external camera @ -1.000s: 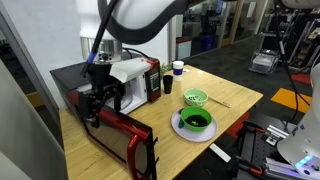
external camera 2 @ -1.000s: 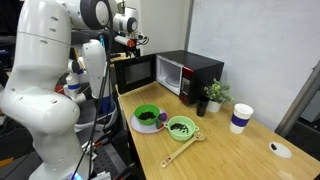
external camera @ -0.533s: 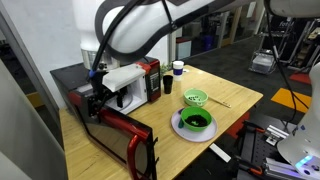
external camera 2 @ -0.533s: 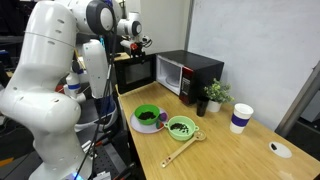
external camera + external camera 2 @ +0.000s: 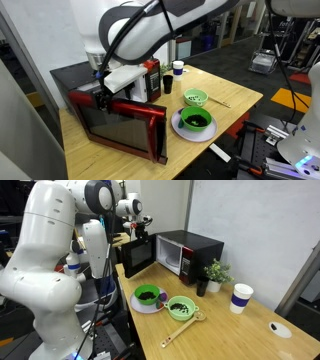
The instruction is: Close the microwave door
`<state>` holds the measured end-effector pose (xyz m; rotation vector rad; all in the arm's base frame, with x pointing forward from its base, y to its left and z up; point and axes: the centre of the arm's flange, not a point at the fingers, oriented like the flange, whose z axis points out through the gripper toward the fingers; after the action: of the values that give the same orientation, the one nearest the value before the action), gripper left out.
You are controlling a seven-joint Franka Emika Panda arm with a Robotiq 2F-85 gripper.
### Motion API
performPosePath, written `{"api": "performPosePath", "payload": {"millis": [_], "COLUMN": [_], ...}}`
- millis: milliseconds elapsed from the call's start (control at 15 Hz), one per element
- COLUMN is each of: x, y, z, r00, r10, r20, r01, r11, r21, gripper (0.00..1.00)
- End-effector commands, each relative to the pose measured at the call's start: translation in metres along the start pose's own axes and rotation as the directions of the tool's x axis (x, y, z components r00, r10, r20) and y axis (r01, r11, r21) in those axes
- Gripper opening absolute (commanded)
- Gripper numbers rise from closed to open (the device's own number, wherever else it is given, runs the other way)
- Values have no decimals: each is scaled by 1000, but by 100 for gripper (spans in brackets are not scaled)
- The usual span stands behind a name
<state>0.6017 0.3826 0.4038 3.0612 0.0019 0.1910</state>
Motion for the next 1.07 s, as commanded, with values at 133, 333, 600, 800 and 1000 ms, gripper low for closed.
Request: {"api": "performPosePath", "payload": {"millis": [133,333,600,800,1000], "x": [-12,-20,-33,-38,-40], "y": [9,14,21,23,28], "z": [-4,-2,2,6,1], "r00": [1000,999,995,990,977], "r10": [19,30,48,43,47], "r20": [-21,-35,-84,-137,-207], "r01": [-24,-41,-86,-121,-178], "r11": [971,929,837,771,716], "r21": [-237,-369,-540,-625,-675], "gripper": [100,100,100,100,100]}}
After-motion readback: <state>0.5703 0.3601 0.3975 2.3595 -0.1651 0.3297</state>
